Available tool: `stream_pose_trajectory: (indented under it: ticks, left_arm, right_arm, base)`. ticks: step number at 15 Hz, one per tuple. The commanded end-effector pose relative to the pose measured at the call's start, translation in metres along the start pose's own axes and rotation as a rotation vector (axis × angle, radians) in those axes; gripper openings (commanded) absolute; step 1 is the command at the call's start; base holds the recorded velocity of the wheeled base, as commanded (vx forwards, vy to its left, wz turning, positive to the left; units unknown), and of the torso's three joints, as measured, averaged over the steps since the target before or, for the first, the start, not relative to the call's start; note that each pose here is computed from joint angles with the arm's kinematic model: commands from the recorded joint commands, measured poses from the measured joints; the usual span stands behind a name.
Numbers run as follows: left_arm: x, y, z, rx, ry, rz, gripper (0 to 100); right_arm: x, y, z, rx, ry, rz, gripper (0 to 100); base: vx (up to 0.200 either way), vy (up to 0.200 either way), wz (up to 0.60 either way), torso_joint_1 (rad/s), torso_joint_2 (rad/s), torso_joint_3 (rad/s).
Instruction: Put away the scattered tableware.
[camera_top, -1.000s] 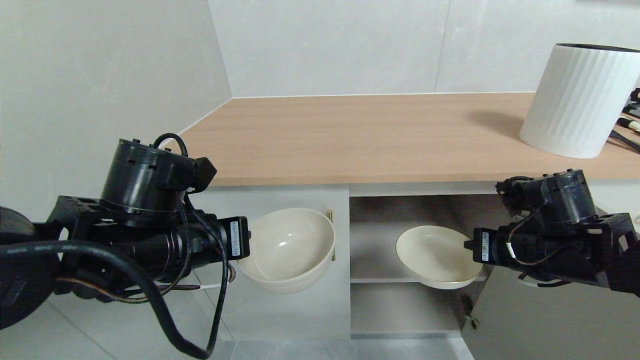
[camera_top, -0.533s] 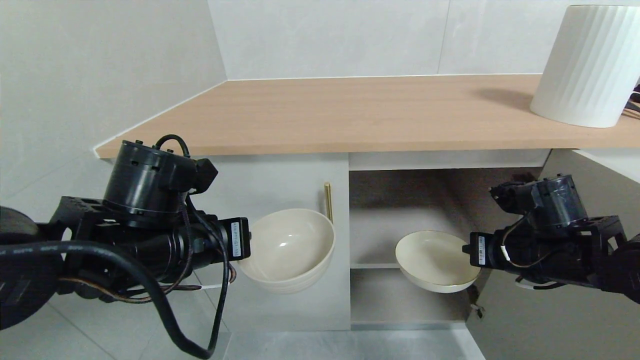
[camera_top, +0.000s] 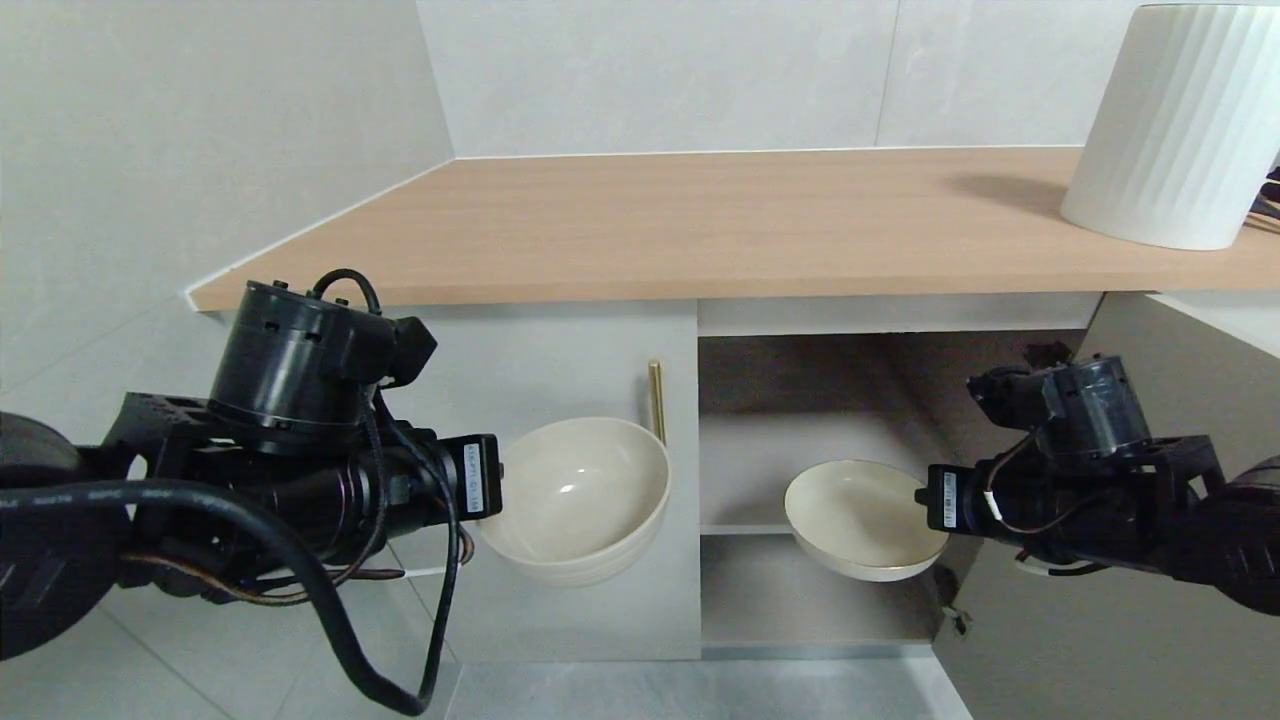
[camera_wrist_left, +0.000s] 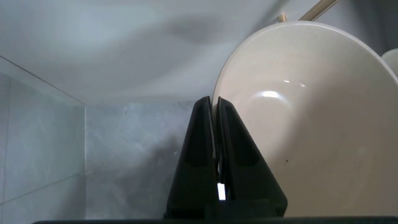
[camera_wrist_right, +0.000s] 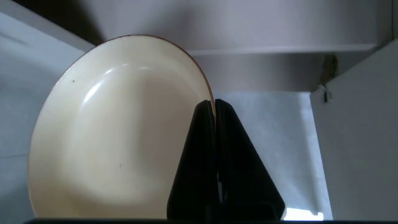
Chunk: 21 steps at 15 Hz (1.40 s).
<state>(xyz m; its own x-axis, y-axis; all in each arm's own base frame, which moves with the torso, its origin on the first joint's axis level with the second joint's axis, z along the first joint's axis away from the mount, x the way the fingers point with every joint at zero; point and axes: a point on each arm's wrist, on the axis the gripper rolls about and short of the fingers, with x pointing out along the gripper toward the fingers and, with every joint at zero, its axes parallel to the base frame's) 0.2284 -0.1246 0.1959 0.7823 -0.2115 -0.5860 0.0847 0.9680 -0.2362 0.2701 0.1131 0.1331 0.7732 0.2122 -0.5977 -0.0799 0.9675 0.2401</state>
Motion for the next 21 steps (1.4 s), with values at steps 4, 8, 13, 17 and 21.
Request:
stream_pose_trajectory:
  ticks: [4, 8, 13, 17, 21]
  left_arm:
    - [0.002, 0.0, -0.001, 0.002, 0.003, 0.003, 0]
    - [0.003, 0.0, -0.002, 0.004, 0.01, 0.006, 0]
    - [0.005, -0.001, -0.003, 0.007, 0.017, 0.004, 0]
    - [0.006, -0.003, -0.006, 0.015, 0.027, 0.0, 0]
    - [0.01, -0.005, -0.008, 0.021, 0.041, 0.004, 0]
  right_arm:
    - [0.071, -0.004, -0.031, -0.01, 0.064, -0.063, 0]
    - [0.118, -0.013, -0.04, 0.01, -0.002, -0.084, 0]
    - [0.157, -0.022, -0.032, 0.033, -0.048, -0.169, 0]
    - [0.181, -0.031, -0.031, 0.046, -0.079, -0.239, 0]
    - [0.202, -0.038, -0.021, 0.069, -0.142, -0.299, 0]
  base:
    - [0.0, 0.0, 0.0, 0.0, 0.0, 0.0]
    - [0.0, 0.0, 0.0, 0.0, 0.0, 0.0]
    - [0.0, 0.0, 0.0, 0.0, 0.0, 0.0]
    - [0.0, 0.0, 0.0, 0.0, 0.0, 0.0]
    - [0.0, 0.0, 0.0, 0.0, 0.0, 0.0]
